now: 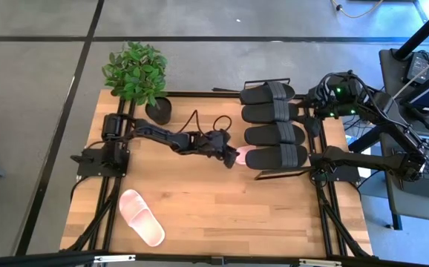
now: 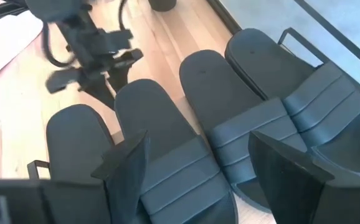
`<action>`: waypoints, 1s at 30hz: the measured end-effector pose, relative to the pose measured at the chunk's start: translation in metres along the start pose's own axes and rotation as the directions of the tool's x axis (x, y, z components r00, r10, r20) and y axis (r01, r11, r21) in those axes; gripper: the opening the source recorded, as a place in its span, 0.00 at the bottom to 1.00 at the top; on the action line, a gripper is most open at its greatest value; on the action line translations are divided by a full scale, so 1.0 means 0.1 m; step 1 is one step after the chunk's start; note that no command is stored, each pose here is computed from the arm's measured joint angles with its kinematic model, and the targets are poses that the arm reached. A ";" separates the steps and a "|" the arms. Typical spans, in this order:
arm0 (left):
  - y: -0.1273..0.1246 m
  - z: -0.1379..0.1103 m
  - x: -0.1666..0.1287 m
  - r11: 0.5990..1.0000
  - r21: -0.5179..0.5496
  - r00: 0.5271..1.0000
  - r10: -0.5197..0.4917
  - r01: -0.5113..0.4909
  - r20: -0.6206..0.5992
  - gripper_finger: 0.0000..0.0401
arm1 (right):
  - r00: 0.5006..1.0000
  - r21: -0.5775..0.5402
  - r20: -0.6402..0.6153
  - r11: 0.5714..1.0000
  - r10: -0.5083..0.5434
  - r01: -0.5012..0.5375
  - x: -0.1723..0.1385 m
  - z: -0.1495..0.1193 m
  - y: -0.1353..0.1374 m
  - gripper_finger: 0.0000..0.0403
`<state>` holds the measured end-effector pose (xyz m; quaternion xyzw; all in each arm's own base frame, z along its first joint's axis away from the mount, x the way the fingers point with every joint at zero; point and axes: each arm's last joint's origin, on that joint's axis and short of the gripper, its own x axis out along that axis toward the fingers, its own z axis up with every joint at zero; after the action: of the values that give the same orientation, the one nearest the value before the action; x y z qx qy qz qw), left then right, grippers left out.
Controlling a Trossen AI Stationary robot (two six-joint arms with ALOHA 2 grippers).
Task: Pick and place slides into the shelf
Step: Put the pink slide under the shelf
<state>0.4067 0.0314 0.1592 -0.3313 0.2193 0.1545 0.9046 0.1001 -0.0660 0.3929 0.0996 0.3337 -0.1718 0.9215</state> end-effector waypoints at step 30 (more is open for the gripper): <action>0.08 -0.10 -0.01 0.760 0.649 0.990 0.120 -0.045 -0.072 0.29 | 1.000 -0.003 0.025 1.000 -0.004 0.004 0.00 0.03 0.00 0.68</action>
<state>0.3993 0.0303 0.1481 0.0022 0.3223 0.0909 0.9423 0.1015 -0.0670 0.3948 0.0953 0.3226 -0.1742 0.9255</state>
